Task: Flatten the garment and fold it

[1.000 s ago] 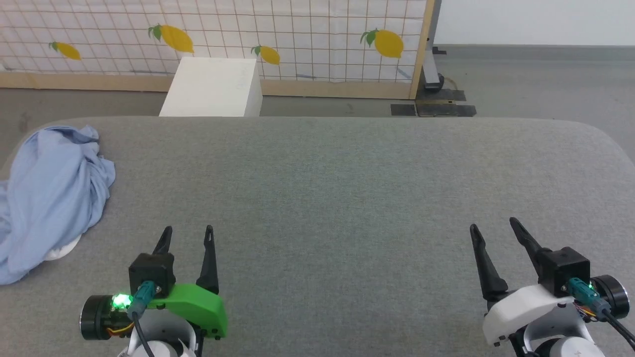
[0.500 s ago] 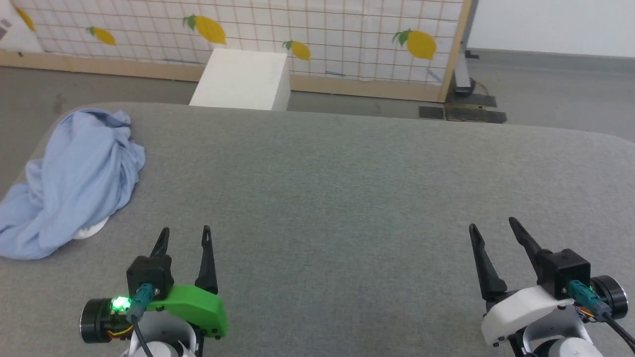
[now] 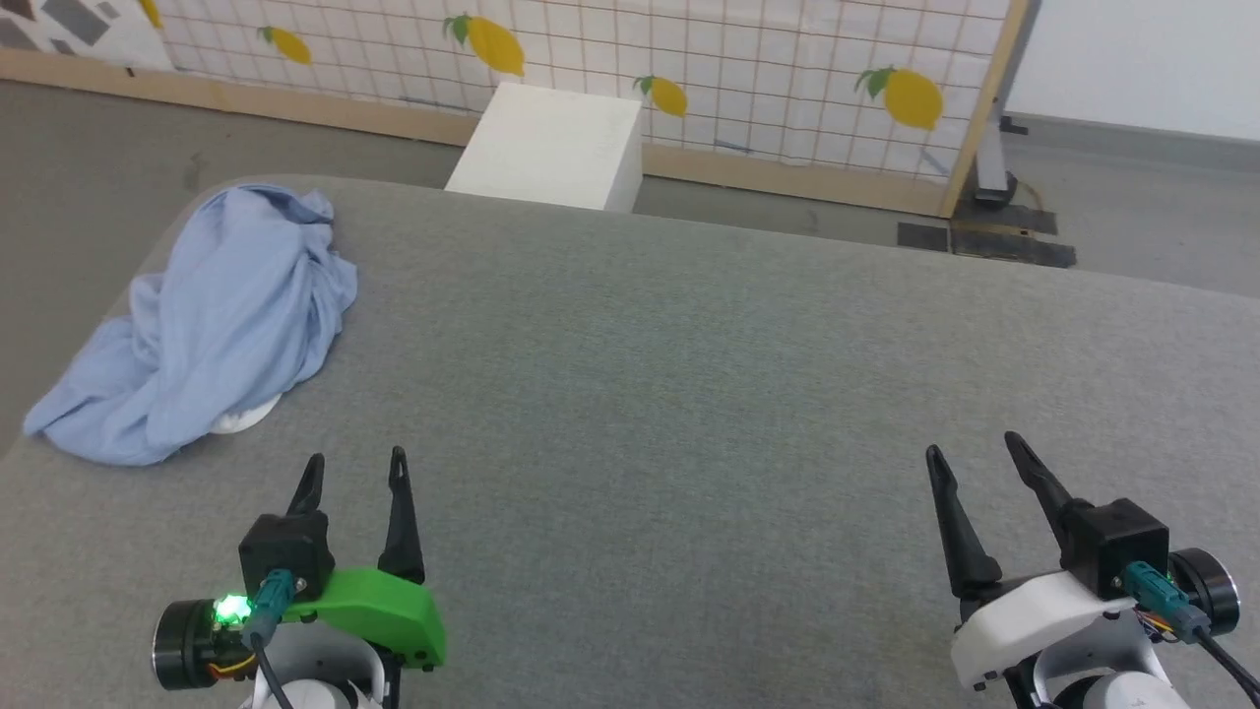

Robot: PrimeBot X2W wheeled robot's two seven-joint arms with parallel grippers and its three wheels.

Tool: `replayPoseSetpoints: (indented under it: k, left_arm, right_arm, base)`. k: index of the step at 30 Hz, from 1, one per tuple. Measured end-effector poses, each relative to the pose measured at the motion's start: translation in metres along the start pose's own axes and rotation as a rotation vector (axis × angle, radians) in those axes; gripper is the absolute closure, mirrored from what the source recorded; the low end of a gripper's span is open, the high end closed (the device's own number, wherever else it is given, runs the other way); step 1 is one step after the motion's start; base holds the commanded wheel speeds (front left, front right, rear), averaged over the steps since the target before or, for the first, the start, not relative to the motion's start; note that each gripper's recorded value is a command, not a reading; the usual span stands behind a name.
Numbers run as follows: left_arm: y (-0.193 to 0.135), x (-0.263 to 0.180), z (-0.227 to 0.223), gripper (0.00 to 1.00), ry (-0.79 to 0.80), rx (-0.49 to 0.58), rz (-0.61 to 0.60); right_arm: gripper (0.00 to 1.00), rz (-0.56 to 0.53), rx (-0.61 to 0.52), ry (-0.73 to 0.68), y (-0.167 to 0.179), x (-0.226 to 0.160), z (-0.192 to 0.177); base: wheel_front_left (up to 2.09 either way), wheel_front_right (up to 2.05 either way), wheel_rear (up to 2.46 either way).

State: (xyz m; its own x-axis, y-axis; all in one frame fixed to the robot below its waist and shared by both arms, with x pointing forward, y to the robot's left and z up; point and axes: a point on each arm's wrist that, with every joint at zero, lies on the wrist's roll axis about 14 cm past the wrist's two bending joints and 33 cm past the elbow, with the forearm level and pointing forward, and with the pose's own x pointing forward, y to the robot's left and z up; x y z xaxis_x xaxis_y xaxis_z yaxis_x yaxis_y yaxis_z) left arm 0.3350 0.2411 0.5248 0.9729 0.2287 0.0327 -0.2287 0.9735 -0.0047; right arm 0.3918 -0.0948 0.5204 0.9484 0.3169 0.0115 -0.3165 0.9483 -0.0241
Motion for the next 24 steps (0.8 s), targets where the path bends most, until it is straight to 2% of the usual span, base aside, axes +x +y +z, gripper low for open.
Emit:
replayPoseSetpoints:
  k: [24]
  left_arm:
    - [0.053,-0.027,0.000,0.00,-0.026,-0.021,0.185]
  right_arm:
    - [0.00,0.138,0.024,-0.025,0.045,0.023,0.000]
  base:
    - [0.00,0.00,0.00]
